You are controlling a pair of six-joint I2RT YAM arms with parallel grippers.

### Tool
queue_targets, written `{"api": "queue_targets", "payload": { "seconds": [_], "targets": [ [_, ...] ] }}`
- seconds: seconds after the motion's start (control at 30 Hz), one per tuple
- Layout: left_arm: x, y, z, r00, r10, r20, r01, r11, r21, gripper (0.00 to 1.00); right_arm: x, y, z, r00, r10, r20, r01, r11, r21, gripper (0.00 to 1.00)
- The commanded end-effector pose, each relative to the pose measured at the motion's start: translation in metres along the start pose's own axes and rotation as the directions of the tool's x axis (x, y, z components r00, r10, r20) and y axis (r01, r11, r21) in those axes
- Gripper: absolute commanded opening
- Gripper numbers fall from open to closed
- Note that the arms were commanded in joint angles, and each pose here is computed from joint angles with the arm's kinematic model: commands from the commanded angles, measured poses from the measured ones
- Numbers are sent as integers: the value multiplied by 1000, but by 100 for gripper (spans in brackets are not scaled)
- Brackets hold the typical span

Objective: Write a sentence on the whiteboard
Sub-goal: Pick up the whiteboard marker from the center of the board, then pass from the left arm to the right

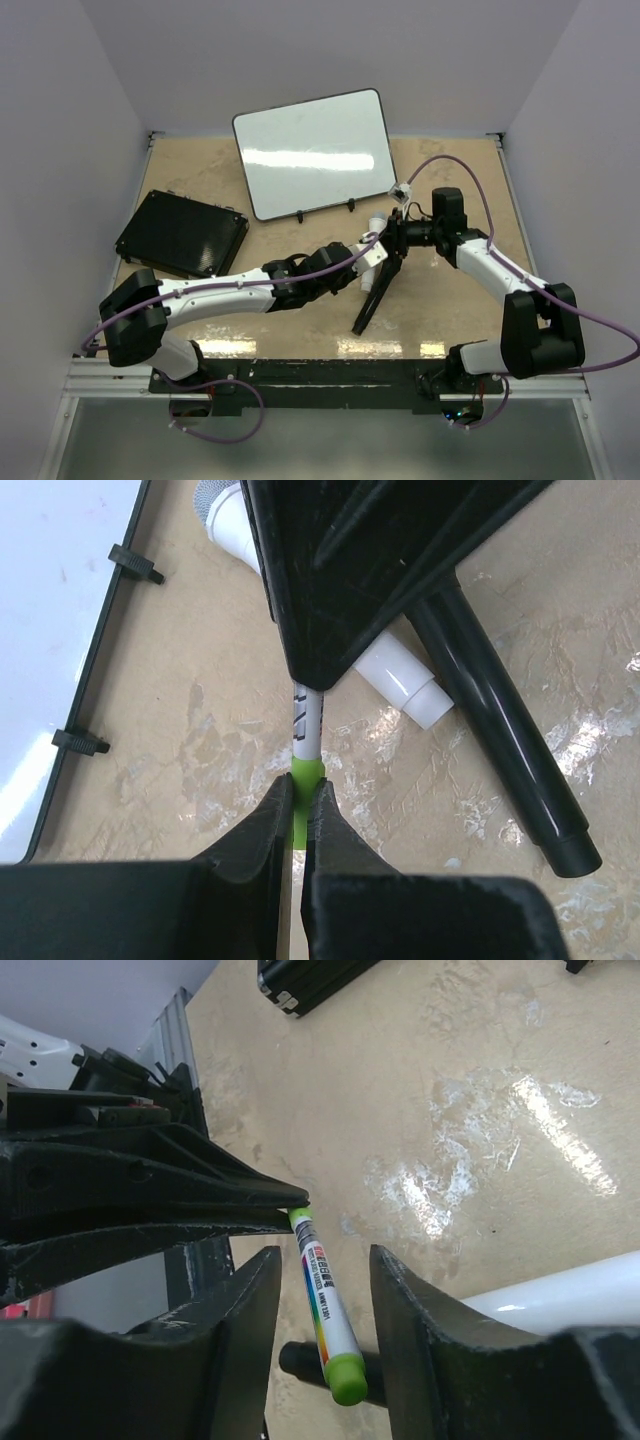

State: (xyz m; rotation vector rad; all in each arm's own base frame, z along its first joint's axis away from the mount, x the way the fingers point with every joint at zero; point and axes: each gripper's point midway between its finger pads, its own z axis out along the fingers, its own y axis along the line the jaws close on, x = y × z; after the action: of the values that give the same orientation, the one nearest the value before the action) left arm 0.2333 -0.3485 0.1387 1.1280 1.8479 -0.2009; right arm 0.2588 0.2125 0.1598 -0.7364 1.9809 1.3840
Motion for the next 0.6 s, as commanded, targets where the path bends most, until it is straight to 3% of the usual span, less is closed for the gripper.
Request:
{"api": "queue_targets", "payload": {
  "seconds": [0.0,0.03,0.13,0.2,0.33,0.37,0.43,0.47,0.57],
  "targets": [
    [-31,4,-1,997,4,78,-4,1000,1,0,-17,13,0,998,-65,19,66,997,-49,38],
    [-31,4,-1,997,7,80,-7,1000,0,0,-18,13,0,997,-68,20,69,996,-52,23],
    [-32,4,-1,996,12,83,-12,1000,2,0,-20,14,0,996,-83,24,84,995,-50,5],
    [-34,5,-3,996,13,93,-13,1000,2,0,-22,16,-1,994,-101,30,103,993,-52,0],
    [-40,12,-11,991,-25,130,29,999,-28,0,-26,20,-4,990,-134,38,136,989,-56,0],
    [-45,17,-18,987,-47,153,55,998,-43,22,-28,21,-5,989,-145,41,148,988,-54,0],
    [-39,21,-25,981,-97,171,107,993,-53,43,-27,20,-8,979,-201,25,202,979,-36,0],
    [-51,28,-39,962,-138,235,153,987,-48,55,-33,20,-10,971,-238,25,239,971,-25,0],
    [-45,36,-61,915,-265,303,266,963,38,68,-32,19,-16,940,-342,-9,342,940,0,0]
  ]
}}
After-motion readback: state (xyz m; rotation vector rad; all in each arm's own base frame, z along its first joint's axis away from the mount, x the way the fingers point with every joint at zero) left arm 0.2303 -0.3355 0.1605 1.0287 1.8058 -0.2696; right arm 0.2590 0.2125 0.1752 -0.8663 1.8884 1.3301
